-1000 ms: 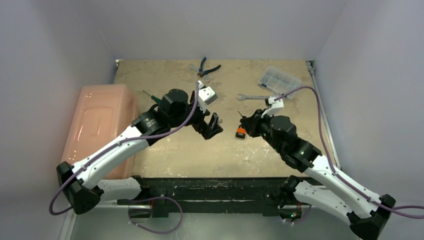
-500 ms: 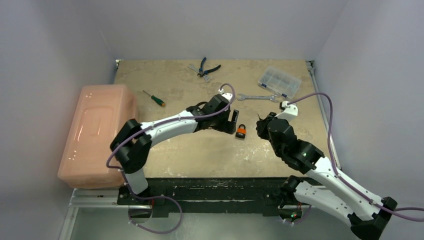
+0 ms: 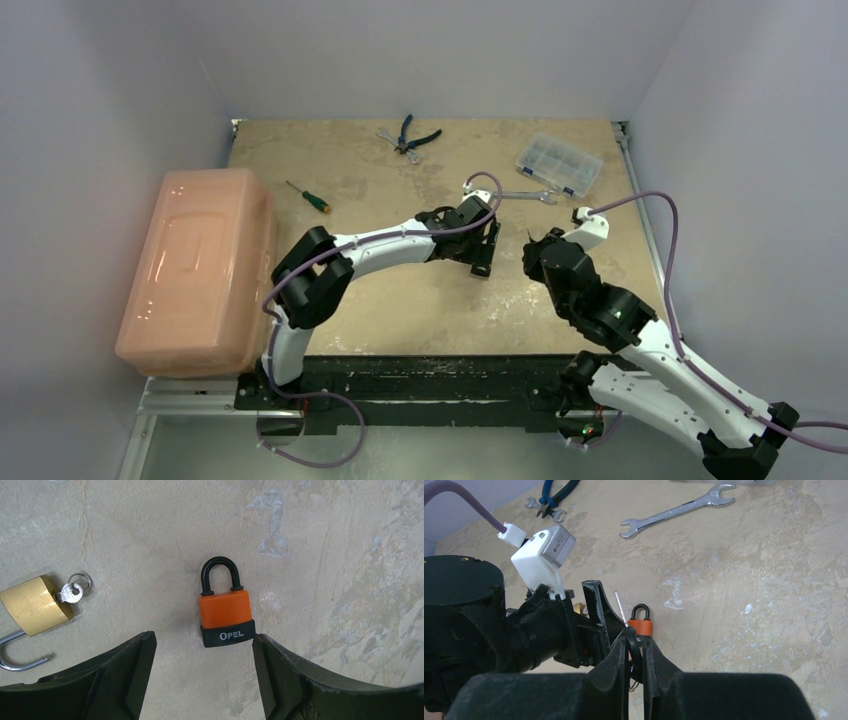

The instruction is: Unlock with the key

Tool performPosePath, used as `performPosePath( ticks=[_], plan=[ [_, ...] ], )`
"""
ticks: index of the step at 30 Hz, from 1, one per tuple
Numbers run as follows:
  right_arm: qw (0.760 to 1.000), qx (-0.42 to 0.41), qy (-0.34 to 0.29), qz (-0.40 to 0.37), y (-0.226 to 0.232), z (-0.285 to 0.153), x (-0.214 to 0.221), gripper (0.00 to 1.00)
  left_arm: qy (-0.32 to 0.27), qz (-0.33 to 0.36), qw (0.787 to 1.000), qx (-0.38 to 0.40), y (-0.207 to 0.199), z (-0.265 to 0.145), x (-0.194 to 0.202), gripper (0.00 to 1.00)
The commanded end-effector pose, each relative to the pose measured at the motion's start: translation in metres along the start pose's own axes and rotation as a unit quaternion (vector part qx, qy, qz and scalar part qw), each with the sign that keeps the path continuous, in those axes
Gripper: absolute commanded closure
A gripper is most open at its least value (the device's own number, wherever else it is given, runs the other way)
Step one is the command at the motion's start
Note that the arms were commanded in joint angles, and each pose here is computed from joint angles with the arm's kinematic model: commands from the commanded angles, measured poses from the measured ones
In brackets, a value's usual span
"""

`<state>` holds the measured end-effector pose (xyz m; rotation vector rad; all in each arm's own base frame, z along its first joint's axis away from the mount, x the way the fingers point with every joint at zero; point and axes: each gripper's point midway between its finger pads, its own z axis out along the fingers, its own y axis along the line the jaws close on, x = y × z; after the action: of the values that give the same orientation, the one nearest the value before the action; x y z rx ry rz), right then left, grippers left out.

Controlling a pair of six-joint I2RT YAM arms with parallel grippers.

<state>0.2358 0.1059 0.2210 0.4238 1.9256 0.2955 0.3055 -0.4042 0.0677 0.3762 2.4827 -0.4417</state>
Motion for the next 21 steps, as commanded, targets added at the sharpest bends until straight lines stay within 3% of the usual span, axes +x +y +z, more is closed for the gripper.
performPosePath(
  ticks=[1, 16, 21],
  plan=[
    [0.999, 0.007, -0.028, 0.022, 0.002, -0.002, -0.018, 1.0, -0.021, -0.016, 1.0, -0.006, -0.008, 0.0, -0.014, 0.25],
    [0.999, 0.009, -0.035, 0.023, 0.0, -0.003, -0.02, 1.0, -0.045, 0.005, 0.998, 0.031, -0.025, -0.004, -0.017, 0.31],
    [0.997, -0.075, -0.029, 0.008, 0.024, -0.01, -0.019, 1.0, -0.092, 0.032, 0.991, 0.087, -0.037, -0.037, -0.035, 0.33]
  ],
)
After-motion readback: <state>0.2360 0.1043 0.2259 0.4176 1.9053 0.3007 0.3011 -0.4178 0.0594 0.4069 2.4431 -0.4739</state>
